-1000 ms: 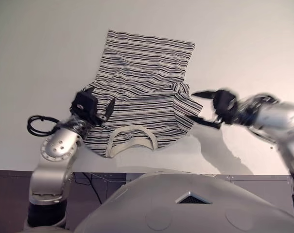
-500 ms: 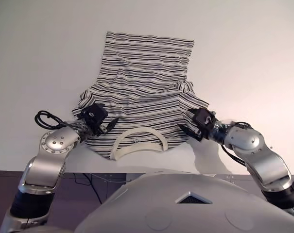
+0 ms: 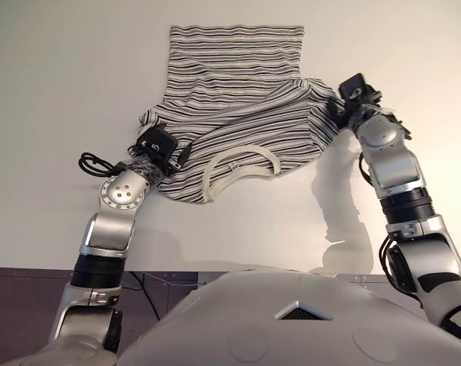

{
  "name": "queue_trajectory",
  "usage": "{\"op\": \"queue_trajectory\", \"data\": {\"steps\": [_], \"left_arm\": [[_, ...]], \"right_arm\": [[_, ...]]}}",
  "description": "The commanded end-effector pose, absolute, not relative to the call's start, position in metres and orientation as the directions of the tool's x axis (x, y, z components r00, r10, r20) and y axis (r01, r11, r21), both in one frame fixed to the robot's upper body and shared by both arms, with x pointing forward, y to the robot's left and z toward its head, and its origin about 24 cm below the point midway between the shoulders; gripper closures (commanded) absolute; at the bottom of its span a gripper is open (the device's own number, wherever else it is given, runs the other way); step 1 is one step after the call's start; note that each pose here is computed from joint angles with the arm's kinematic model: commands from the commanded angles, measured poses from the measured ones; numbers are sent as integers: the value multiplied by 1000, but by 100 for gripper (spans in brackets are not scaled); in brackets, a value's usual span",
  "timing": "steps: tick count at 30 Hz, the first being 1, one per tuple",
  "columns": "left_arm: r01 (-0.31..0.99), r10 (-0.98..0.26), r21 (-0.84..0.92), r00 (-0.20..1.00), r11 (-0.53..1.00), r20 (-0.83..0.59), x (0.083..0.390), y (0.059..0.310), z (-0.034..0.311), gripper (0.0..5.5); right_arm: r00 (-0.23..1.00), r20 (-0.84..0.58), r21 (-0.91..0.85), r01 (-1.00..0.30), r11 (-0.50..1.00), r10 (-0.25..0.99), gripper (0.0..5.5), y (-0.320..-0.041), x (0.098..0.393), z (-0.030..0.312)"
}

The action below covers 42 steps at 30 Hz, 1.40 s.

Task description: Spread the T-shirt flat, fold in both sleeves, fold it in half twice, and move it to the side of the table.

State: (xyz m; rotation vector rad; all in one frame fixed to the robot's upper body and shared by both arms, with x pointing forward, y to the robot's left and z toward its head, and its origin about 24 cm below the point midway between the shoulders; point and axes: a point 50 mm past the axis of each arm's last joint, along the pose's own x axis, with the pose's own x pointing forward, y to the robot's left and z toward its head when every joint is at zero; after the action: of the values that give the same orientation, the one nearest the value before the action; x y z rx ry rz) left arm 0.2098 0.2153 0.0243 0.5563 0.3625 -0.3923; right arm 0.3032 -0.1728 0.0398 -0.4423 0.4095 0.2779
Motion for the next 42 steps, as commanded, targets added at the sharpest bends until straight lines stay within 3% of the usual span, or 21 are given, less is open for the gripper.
{"op": "queue_trajectory", "data": {"steps": [1, 4, 6, 9, 12, 16, 20, 29, 42], "left_arm": [[371, -194, 563, 916, 739, -350, 199, 230, 48, 203], [384, -230, 634, 921, 671, -314, 179, 236, 85, 203], [455, -292, 657, 890, 602, -349, 164, 237, 96, 203], [691, -361, 621, 723, 370, -589, 131, 255, 82, 203], [836, -331, 539, 538, 99, -775, 117, 279, 71, 203], [818, -304, 569, 524, -78, -796, 126, 287, 62, 151], [751, -340, 648, 580, -129, -740, 137, 278, 46, 113], [750, -379, 648, 565, -135, -733, 120, 272, 16, 113], [717, -464, 687, 570, -122, -678, 124, 266, -1, 328]], "right_arm": [[821, -252, -255, -568, 783, 513, 228, -161, 279, 96], [690, -362, -659, -665, 351, 626, 228, -177, 241, 107], [587, -492, -724, -686, 73, 643, 228, -183, 215, 91], [474, -593, -700, -703, -126, 651, 228, -186, 182, 62], [471, -617, -694, -704, -153, 631, 228, -184, 170, 44], [482, -630, -698, -694, -174, 609, 228, -178, 174, 36], [467, -622, -712, -672, -205, 628, 228, -166, 193, 36], [428, -623, -707, -666, -237, 655, 228, -149, 210, 24], [505, -593, -722, -679, -136, 627, 453, -155, 215, 19]]}}
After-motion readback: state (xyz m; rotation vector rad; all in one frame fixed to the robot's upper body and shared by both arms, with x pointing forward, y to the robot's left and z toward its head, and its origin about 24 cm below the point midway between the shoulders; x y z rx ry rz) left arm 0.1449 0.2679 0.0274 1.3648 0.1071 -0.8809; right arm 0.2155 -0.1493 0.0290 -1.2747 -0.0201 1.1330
